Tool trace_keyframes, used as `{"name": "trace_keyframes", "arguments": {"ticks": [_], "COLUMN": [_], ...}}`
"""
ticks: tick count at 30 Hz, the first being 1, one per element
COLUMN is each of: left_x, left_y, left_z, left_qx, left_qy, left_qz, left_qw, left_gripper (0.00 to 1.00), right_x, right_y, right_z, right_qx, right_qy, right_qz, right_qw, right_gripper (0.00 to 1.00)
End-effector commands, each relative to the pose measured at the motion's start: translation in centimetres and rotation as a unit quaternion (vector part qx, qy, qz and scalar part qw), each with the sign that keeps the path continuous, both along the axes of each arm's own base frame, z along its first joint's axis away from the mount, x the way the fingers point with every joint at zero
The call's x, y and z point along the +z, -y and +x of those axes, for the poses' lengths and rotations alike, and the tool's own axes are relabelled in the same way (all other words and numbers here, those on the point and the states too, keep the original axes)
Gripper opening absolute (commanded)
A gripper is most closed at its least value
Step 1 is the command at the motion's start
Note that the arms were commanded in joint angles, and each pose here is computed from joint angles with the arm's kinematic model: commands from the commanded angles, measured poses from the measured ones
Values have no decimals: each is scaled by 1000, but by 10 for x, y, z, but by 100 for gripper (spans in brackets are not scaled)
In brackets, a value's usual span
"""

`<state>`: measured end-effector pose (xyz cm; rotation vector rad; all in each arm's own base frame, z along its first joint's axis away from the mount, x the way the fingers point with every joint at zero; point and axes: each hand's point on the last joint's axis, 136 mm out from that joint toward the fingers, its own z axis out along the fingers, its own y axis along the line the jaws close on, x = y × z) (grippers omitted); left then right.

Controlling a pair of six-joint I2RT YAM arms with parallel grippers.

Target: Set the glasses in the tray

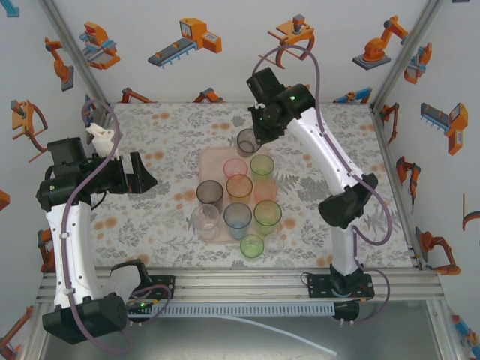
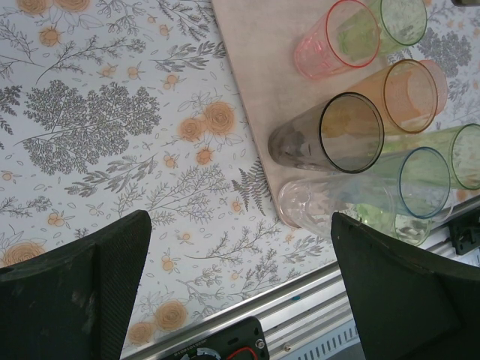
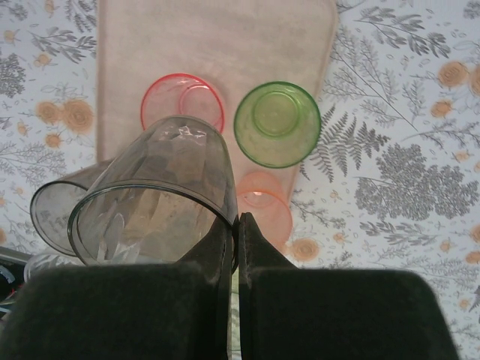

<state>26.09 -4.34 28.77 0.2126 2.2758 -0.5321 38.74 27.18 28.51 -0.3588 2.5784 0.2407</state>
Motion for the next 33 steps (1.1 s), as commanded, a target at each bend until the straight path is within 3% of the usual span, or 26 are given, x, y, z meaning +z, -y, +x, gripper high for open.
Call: {"name": "trace_keyframes", "arguments": {"ticks": [1, 15, 33], "left_x": [6, 4, 3], "left_y": [2, 1, 0], "left_z": [-1, 0, -1], "left_qx": [-2, 0, 3], "left_qy": [12, 13, 14], "left_qz": [-12, -14, -16], "left_qw": [1000, 1000, 1000], "left_gripper": [97, 97, 97], "right_x": [6, -14, -66], "right_y": [-15, -77, -127], "right_z": [-4, -4, -7], "right_qx": [21, 69, 97], "right_qy": [5, 2, -31], "right_qz": [5, 41, 46], "right_qw": [1000, 997, 994], "right_gripper": [1, 1, 2]}}
